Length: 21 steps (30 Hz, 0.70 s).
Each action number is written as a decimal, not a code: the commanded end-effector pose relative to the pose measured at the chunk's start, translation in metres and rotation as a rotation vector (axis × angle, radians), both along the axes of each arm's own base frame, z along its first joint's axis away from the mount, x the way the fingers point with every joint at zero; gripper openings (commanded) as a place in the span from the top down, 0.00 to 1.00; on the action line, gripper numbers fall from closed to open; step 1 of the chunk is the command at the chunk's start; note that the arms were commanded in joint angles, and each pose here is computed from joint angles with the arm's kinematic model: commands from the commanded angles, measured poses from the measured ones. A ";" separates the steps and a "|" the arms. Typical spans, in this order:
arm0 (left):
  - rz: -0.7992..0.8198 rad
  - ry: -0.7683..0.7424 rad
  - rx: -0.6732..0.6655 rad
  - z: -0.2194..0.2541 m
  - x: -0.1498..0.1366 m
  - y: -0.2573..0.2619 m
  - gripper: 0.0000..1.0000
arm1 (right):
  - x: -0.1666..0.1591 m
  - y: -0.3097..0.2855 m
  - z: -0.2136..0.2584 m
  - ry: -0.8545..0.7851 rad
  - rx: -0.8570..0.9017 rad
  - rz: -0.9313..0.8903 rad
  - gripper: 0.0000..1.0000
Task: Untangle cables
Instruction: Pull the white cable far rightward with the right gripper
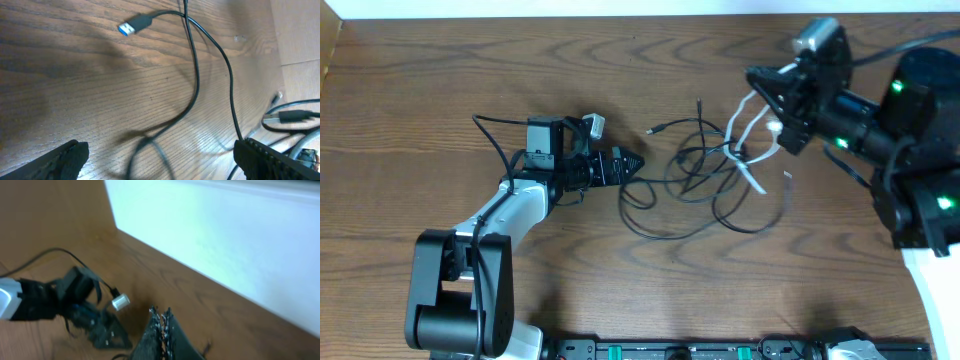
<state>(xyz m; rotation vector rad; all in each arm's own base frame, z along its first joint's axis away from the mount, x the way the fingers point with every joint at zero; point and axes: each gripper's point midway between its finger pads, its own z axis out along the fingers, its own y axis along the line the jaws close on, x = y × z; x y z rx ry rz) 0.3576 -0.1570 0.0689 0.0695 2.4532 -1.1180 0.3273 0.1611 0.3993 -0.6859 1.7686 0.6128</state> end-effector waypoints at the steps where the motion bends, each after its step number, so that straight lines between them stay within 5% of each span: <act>1: -0.009 -0.020 0.003 0.004 0.002 0.000 0.01 | 0.035 -0.040 -0.065 0.186 -0.144 -0.274 0.99; 5: -0.009 -0.020 0.003 0.004 0.002 0.000 0.01 | 0.045 -0.064 -0.134 0.461 -0.199 -0.499 0.99; 10: -0.009 -0.020 0.003 0.004 0.002 0.000 0.01 | 0.032 0.021 -0.179 0.662 -0.101 -0.090 0.99; 13: -0.009 -0.020 0.003 0.004 0.002 0.000 0.01 | 0.012 0.080 -0.179 0.648 -0.014 0.273 0.99; 17: -0.009 -0.020 0.003 0.004 0.002 0.000 0.01 | 0.004 0.116 -0.165 0.569 0.038 0.428 0.99; 21: -0.009 -0.020 0.003 0.004 0.002 0.000 0.01 | -0.022 0.144 -0.089 0.318 0.148 0.672 0.99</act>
